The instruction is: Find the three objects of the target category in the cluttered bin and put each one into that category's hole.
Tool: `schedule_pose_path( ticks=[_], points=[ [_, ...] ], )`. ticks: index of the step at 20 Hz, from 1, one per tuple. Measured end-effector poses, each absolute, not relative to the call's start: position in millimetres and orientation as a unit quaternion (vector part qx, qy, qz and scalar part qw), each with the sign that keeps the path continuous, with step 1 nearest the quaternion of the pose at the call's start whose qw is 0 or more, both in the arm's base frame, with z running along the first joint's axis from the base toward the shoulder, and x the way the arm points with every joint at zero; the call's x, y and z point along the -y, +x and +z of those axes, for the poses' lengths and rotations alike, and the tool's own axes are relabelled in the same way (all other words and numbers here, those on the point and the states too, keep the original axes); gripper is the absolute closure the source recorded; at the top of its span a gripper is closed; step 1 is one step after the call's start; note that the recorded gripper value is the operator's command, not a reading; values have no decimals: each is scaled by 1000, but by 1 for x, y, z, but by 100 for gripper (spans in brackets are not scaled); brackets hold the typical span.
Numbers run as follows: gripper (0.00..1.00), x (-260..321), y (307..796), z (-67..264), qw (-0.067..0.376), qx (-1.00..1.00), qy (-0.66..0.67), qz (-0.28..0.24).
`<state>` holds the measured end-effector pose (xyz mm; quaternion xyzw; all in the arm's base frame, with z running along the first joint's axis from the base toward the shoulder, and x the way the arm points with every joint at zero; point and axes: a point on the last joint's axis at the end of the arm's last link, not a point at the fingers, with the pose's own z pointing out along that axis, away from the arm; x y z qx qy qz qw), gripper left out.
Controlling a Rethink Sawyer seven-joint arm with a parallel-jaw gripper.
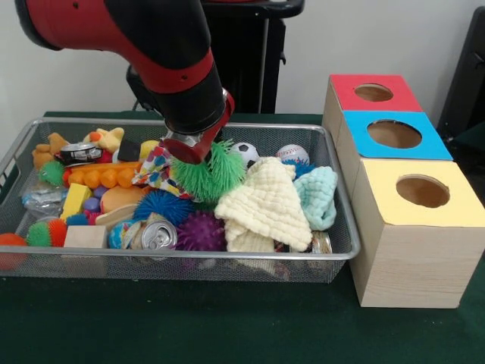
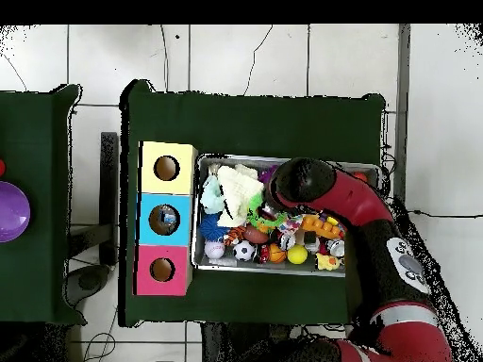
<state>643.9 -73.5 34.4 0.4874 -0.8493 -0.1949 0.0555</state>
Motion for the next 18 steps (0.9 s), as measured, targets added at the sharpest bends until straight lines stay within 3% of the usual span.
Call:
schedule_pose_path(
  ticks=[10,18],
  points=[
    [0,85,645,37,52,857,480,-180],
    [0,143,649,67,32,878,452,-158]
  ],
)
